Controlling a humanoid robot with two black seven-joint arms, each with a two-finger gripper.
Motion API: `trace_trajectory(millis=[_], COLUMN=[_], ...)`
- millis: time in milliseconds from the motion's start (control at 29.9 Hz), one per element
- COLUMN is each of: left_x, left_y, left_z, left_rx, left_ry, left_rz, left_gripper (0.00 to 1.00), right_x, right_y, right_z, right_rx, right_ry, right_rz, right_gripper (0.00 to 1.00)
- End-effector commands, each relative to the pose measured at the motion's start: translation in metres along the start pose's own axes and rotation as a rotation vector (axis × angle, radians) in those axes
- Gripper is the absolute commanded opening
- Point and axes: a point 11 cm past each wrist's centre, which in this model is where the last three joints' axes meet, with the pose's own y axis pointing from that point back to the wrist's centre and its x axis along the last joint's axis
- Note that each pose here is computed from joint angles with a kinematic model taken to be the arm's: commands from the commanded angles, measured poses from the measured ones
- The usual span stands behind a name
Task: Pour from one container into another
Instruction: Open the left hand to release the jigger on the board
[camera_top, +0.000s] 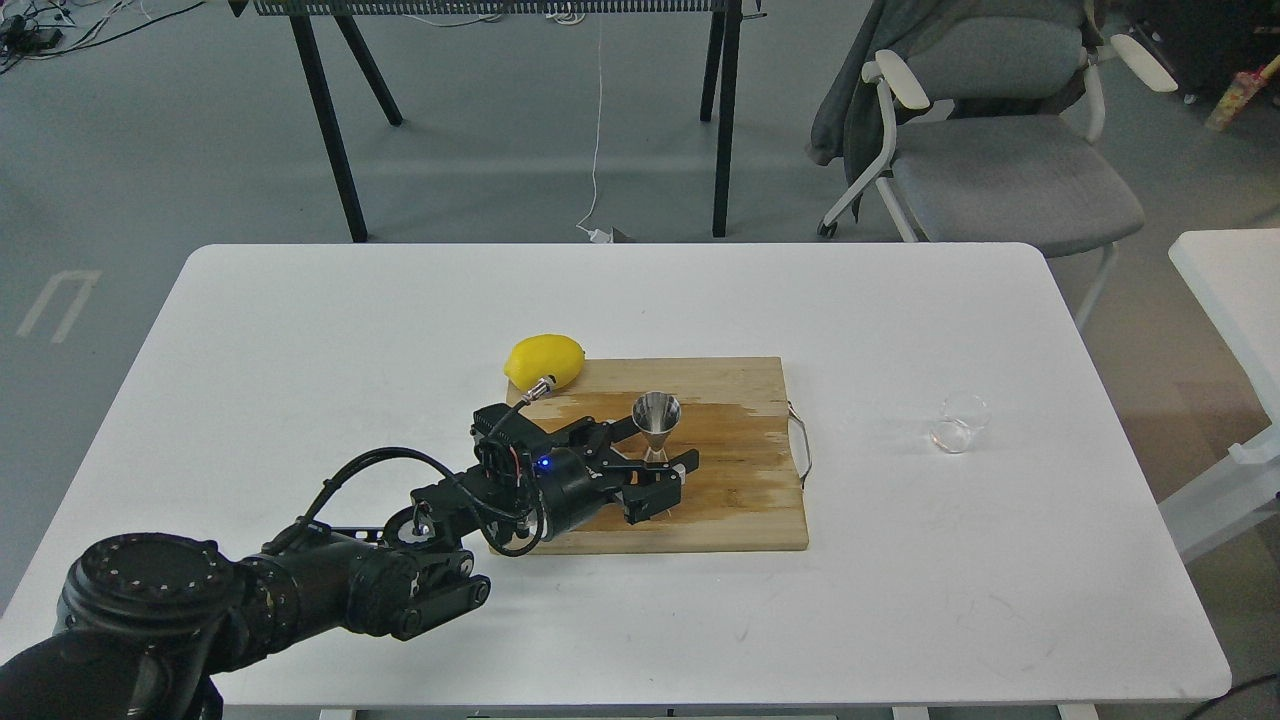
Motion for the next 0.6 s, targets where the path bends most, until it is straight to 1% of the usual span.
trace_trajectory(millis=[0,568], left_x=[-0.0027,-0.0072], left_y=[0.0012,0.0024], left_z=[-0.0002,0.0017], left_rx=[0.003,0.002], left_ry=[0.006,0.016], left_rz=[-0.002,-0.007], left_gripper=[0.97,0.97], right_x=[0.0,0.0006], right_y=[0.0,0.0004], right_z=[0.0,0.0002], right_rx=[0.0,-0.001], right_ry=[0.0,0.0], right_rz=[0.0,0.001], right_gripper=[1.0,1.0])
